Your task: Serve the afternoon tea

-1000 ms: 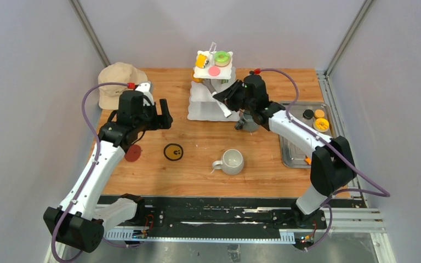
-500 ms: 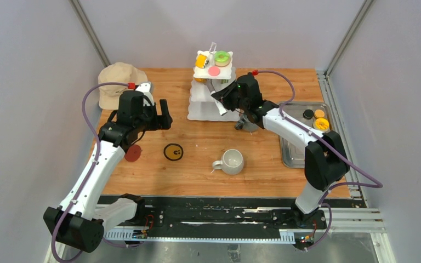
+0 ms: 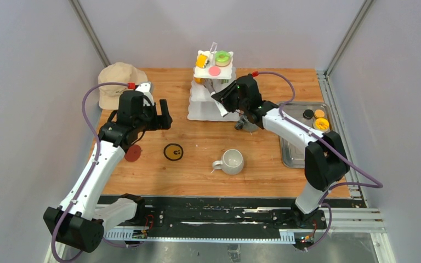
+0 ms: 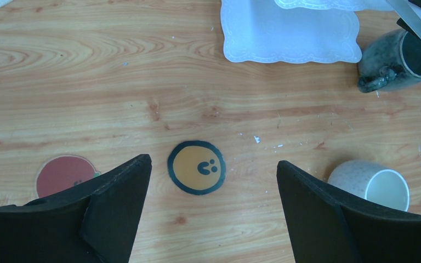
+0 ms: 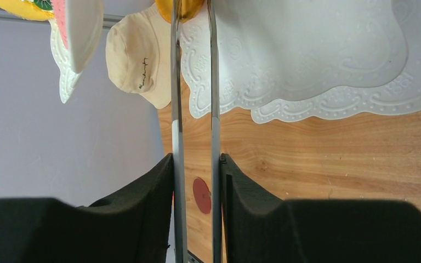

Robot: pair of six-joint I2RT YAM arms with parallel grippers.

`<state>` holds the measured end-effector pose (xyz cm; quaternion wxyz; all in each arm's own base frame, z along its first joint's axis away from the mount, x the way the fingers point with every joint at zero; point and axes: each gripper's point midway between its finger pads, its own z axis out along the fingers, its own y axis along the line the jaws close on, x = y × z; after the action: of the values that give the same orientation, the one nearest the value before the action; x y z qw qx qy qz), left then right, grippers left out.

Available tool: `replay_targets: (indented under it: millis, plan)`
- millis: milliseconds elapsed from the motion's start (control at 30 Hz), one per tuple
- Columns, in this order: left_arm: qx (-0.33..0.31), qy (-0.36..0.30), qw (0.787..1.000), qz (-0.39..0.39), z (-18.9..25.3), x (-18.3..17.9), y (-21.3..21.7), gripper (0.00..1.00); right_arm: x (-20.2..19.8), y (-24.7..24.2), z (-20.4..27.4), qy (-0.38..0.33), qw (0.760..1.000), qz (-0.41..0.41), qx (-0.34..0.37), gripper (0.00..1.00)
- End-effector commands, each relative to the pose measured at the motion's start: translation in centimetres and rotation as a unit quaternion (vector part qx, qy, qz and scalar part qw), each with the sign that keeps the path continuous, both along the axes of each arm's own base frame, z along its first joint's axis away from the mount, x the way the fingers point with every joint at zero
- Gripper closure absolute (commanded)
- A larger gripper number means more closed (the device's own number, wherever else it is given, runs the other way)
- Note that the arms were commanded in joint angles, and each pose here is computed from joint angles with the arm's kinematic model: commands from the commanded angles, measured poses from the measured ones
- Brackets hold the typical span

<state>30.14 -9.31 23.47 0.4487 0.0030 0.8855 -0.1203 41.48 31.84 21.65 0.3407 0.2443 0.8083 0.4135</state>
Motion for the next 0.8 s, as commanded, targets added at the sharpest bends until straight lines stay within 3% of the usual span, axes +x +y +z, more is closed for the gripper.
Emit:
replay_targets:
  millis: [0,333,600,767]
  plan:
    - [0.002,-0.011,1.0,-0.006,0.7,0.1,-0.2,0.11,-0.2,-0.1,3.0,-0.026,0.999,-0.014,0.016,0.65]
    - [-0.005,-0.013,1.0,-0.009,0.8,0.0,-0.4,0.11,-2.7,-1.1,3.5,-0.03,0.999,0.0,0.013,0.65]
    - [-0.009,-0.015,1.0,-0.013,0.8,0.1,-0.6,0.11,-7.4,-3.5,3.7,-0.033,0.999,0.031,-0.006,0.65]
    - [-0.017,-0.016,1.0,-0.017,0.8,0.2,-0.9,0.11,-11.4,-6.0,3.5,-0.04,0.995,0.068,-0.06,0.71]
